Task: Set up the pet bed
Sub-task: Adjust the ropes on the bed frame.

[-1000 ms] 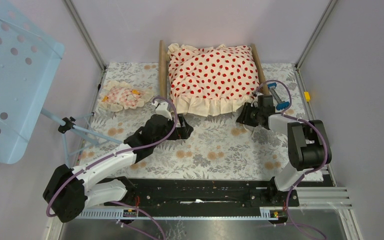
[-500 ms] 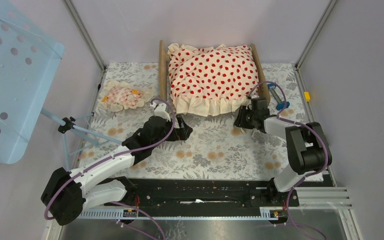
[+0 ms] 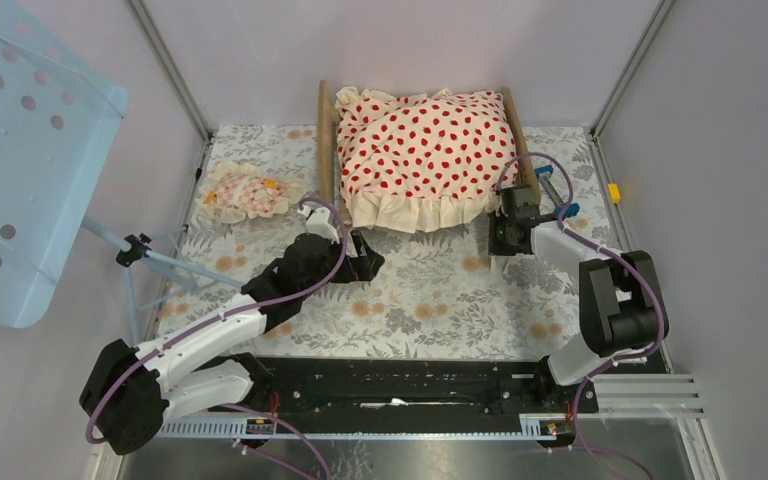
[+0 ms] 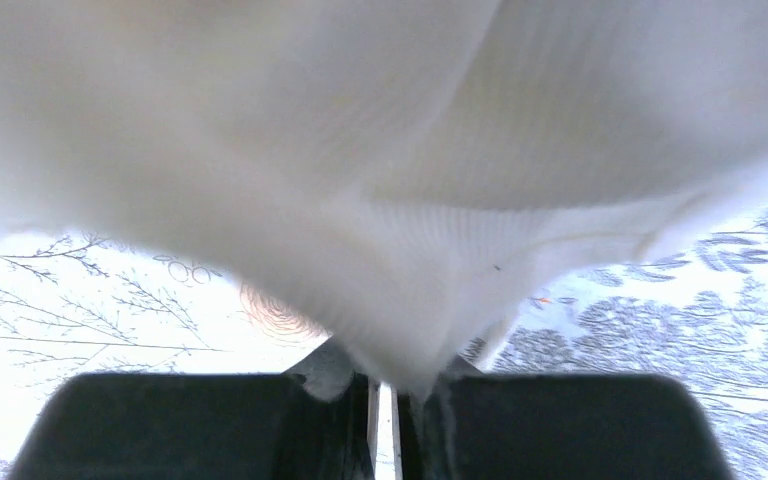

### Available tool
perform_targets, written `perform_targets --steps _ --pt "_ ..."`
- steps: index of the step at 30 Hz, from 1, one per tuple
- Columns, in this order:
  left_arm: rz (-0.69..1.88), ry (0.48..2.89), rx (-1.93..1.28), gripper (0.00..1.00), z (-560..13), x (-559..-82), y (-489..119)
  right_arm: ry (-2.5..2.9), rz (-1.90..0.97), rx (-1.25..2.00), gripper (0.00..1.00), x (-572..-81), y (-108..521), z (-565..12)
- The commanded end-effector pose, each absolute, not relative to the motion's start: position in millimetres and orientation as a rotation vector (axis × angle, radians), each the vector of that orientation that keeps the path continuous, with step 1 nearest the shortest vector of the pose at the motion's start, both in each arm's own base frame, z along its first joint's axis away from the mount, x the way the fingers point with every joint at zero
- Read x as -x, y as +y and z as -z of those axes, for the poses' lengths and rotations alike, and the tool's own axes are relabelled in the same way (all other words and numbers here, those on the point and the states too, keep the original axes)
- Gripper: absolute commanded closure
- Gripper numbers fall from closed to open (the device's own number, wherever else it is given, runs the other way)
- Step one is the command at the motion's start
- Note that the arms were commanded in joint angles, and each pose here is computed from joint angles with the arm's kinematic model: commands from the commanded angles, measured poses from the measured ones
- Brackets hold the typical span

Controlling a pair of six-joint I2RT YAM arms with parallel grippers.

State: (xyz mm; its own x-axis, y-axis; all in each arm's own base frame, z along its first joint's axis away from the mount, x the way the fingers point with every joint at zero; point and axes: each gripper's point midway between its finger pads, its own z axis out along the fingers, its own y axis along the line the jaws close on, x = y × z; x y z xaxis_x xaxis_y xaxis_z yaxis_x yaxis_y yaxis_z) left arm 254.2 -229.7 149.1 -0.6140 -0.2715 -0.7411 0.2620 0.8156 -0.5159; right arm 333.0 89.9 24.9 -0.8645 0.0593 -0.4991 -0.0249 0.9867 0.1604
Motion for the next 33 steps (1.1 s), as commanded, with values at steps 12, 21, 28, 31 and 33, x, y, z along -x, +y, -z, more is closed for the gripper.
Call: perform_targets --steps 12,21,28,31,33 --pt "0.784 2.064 -0.070 0.01 -175 -258 -241 2.346 0.212 0.586 0.87 -336 37 -96" --pt "0.787 2.063 -0.059 0.01 -175 -260 -242 2.267 0.442 0.746 0.83 -349 13 -91" --pt "0.761 2.063 -0.053 0.01 -175 -259 -236 2.300 0.465 0.789 0.71 -351 11 -77" --pt "0.758 2.064 -0.053 0.01 -175 -258 -235 2.303 0.499 0.785 0.62 -349 6 -74" --pt "0.757 2.069 -0.052 0.01 -173 -258 -235 2.303 0.518 0.783 0.59 -348 3 -73"
